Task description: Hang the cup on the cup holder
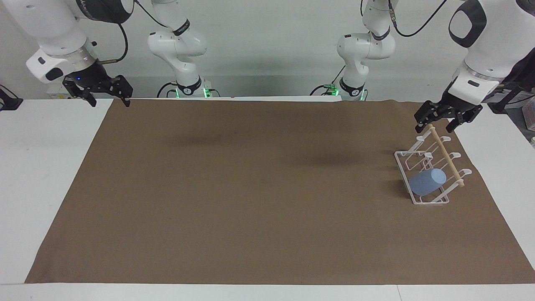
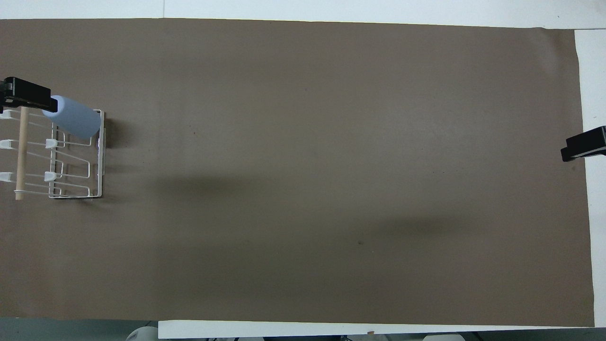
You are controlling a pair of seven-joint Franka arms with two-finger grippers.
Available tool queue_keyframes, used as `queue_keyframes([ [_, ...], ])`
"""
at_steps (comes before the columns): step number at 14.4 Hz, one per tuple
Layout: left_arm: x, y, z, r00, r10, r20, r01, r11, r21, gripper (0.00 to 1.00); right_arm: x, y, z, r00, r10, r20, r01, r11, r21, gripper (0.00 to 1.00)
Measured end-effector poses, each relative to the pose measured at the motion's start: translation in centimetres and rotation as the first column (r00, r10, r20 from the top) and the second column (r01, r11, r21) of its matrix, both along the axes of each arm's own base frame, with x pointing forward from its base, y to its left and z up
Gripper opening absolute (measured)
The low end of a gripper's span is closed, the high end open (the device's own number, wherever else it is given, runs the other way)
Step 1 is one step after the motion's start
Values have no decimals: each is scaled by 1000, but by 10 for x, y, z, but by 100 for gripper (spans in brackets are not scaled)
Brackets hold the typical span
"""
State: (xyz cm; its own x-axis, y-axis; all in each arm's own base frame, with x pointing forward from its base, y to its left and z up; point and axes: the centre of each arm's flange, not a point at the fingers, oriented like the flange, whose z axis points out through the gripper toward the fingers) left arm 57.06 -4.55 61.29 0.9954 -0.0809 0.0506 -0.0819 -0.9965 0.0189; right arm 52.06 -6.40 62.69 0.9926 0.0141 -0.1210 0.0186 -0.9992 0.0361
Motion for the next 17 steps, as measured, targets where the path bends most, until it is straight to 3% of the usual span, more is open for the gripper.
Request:
queue_keyframes([
  [5, 21, 8, -16, 1000, 9, -28, -9, 1000, 17, 100, 0, 0, 0, 1000, 0, 0, 0, 1000, 0, 100],
  [8, 36, 4, -11, 1000, 4, -12, -3, 1000, 18, 100, 0, 0, 0, 1000, 0, 0, 0, 1000, 0, 100],
  [17, 32, 4, -13, 999, 7, -35, -7, 1000, 19, 100, 0, 0, 0, 1000, 0, 0, 0, 1000, 0, 100],
])
